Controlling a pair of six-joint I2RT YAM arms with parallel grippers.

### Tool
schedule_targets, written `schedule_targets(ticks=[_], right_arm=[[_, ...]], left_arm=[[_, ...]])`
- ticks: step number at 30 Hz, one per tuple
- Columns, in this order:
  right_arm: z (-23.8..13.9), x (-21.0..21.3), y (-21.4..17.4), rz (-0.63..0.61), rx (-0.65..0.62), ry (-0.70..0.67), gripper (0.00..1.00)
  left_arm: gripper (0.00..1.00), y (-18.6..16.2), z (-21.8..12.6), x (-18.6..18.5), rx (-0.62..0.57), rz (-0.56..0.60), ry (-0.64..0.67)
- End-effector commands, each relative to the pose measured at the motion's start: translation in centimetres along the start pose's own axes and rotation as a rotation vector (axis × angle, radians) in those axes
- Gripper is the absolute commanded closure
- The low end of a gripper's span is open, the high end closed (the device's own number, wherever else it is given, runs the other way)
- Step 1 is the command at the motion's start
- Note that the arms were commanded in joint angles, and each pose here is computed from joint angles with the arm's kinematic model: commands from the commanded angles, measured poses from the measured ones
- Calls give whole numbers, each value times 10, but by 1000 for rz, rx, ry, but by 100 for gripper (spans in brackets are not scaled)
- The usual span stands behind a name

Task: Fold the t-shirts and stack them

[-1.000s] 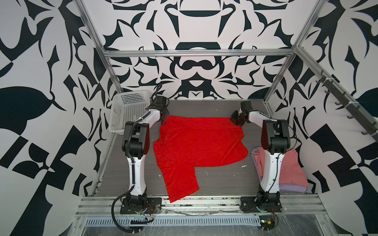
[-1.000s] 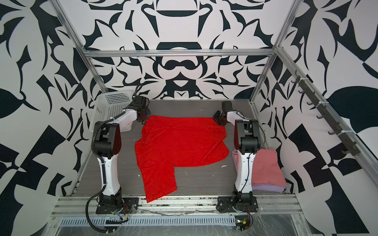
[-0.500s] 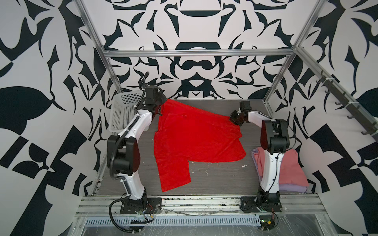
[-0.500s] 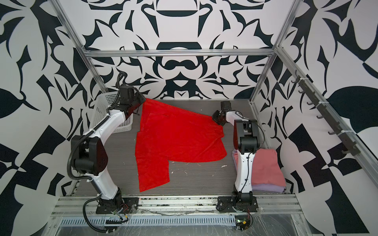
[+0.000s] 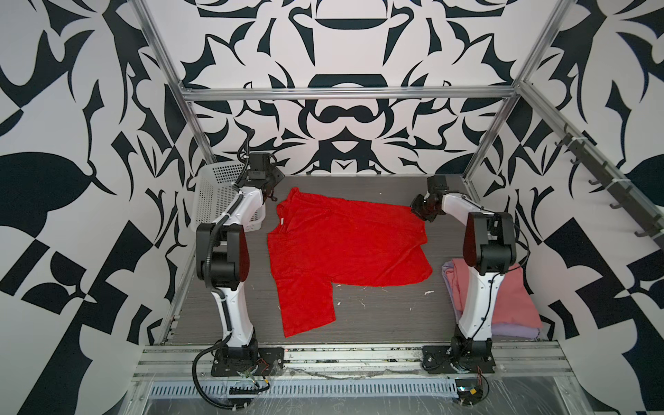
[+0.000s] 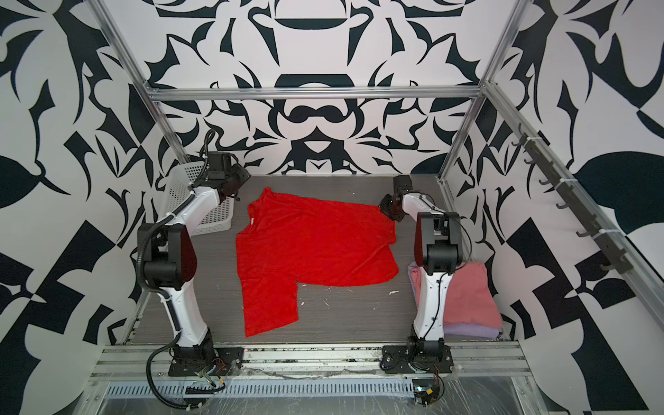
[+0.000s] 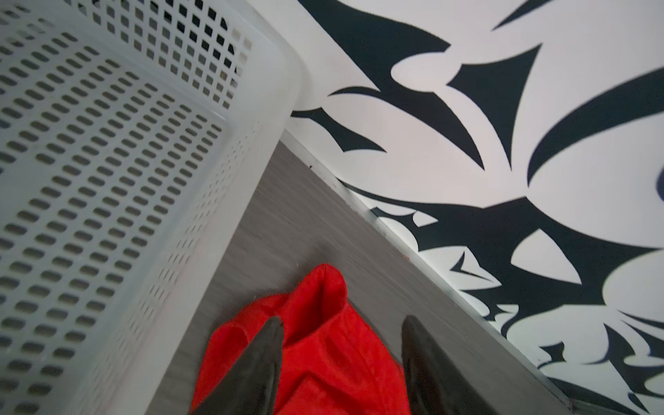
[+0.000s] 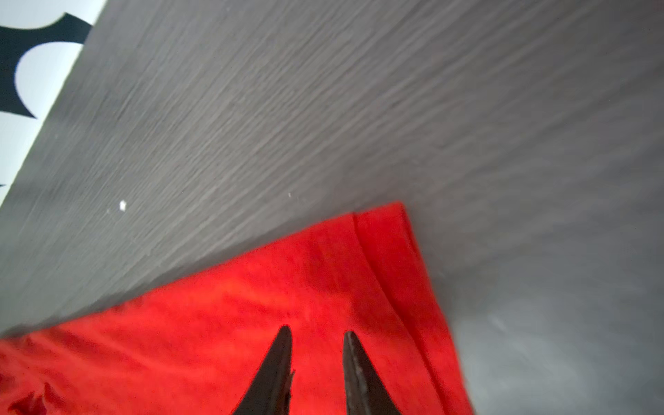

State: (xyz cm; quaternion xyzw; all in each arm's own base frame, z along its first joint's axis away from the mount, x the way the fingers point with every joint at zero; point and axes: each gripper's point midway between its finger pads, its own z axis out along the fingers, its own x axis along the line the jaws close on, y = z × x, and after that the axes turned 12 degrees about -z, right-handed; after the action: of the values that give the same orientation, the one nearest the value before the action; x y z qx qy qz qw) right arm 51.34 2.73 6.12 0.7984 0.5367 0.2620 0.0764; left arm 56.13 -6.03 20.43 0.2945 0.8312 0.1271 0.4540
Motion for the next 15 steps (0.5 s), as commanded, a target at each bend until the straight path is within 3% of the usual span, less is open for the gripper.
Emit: schedule_targets(ticks=[1,8,15], right_arm=[[-50,0,3,-49,-54,-29,68],[-89,-10,-54,-6,-7,-30,68],[-85,-30,-135,85,55,-39,68]], left_arm=[[39,-37,-40,2,81,89,15],[35,-137,-66,48,258,65,103],[35,-184,-74,94,338,23,180]])
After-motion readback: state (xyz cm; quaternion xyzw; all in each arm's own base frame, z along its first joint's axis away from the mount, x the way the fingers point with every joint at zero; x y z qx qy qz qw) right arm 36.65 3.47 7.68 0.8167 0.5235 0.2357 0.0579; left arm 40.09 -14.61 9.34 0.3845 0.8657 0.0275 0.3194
